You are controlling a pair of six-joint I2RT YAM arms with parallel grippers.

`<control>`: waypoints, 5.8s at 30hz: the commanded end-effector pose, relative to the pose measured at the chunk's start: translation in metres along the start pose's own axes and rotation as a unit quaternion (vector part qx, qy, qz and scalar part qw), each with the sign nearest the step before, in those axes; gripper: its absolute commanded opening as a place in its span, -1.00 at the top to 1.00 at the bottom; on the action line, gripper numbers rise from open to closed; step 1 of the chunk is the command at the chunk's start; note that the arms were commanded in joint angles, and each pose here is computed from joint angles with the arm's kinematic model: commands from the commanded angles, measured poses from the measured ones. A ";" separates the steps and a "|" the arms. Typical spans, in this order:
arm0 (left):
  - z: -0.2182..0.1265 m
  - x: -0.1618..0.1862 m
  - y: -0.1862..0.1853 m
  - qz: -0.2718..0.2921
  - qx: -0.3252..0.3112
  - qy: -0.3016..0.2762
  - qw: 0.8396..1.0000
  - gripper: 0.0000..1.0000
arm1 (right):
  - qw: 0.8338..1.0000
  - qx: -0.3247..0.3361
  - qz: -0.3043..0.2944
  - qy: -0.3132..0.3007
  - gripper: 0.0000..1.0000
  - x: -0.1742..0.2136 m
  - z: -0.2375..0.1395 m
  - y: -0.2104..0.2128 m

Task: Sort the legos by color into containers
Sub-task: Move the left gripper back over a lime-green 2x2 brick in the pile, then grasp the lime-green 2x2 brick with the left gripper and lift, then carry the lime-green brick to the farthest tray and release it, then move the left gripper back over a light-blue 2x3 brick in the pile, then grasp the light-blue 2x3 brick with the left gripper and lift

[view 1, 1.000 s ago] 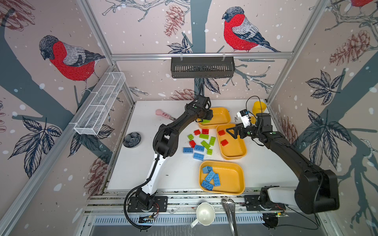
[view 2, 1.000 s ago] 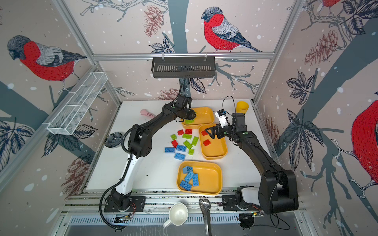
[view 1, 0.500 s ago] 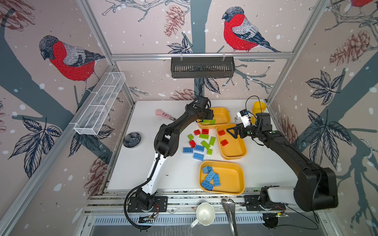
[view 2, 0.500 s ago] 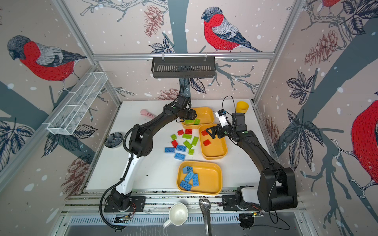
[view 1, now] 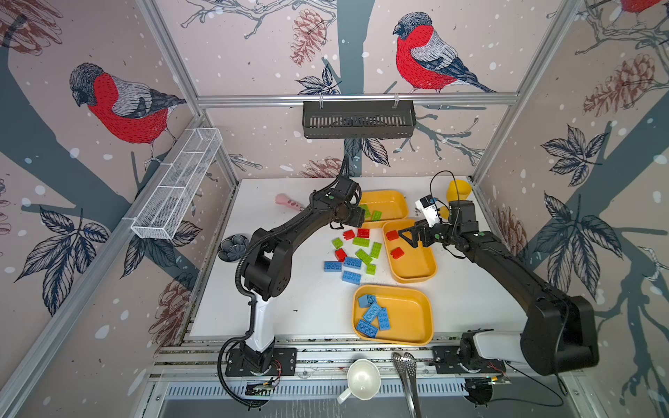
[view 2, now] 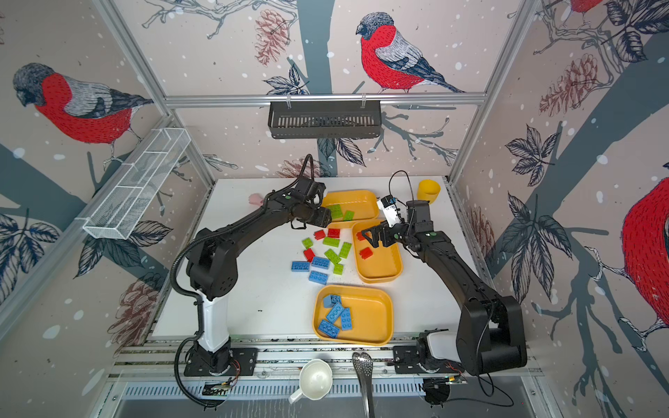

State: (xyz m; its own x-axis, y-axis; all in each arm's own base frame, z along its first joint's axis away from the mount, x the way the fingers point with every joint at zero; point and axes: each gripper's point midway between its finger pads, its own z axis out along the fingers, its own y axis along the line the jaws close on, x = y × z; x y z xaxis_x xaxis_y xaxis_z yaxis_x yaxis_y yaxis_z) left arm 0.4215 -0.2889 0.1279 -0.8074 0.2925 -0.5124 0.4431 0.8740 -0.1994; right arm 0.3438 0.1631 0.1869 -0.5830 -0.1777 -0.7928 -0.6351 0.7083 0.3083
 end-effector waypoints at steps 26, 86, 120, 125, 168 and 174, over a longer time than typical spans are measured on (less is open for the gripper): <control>0.062 0.089 0.062 0.120 -0.042 0.114 0.985 -0.02 | 1.000 0.004 -0.007 0.027 -0.99 0.021 0.003 0.008; 0.062 -0.131 -0.023 0.027 0.084 -0.158 0.984 -0.34 | 1.000 0.027 -0.003 0.011 -0.99 0.013 -0.001 -0.010; -0.042 0.155 0.014 0.325 0.039 0.159 0.931 -0.23 | 0.999 0.008 -0.009 0.036 -0.99 0.028 0.011 0.002; -0.025 0.162 0.020 0.358 0.032 0.167 0.918 -0.22 | 0.999 0.008 -0.008 0.036 -0.99 0.029 0.010 0.003; -0.085 0.138 -0.088 0.345 0.147 0.103 0.921 0.50 | 0.999 -0.019 -0.002 0.028 -0.99 0.026 -0.004 0.020; -0.082 0.161 -0.147 0.381 0.185 0.105 0.900 0.50 | 1.000 -0.004 0.004 0.020 -0.99 0.027 -0.011 0.014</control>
State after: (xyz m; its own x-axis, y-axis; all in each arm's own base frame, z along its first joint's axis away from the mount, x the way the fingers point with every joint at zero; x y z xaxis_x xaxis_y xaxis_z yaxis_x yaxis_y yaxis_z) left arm 0.2115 -0.3278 0.1454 -0.2420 0.8541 -0.4604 0.9700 0.2245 -0.0934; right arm 0.3159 0.1632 0.1697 -0.6196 -0.2075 -0.7570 -0.6340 0.7009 0.3268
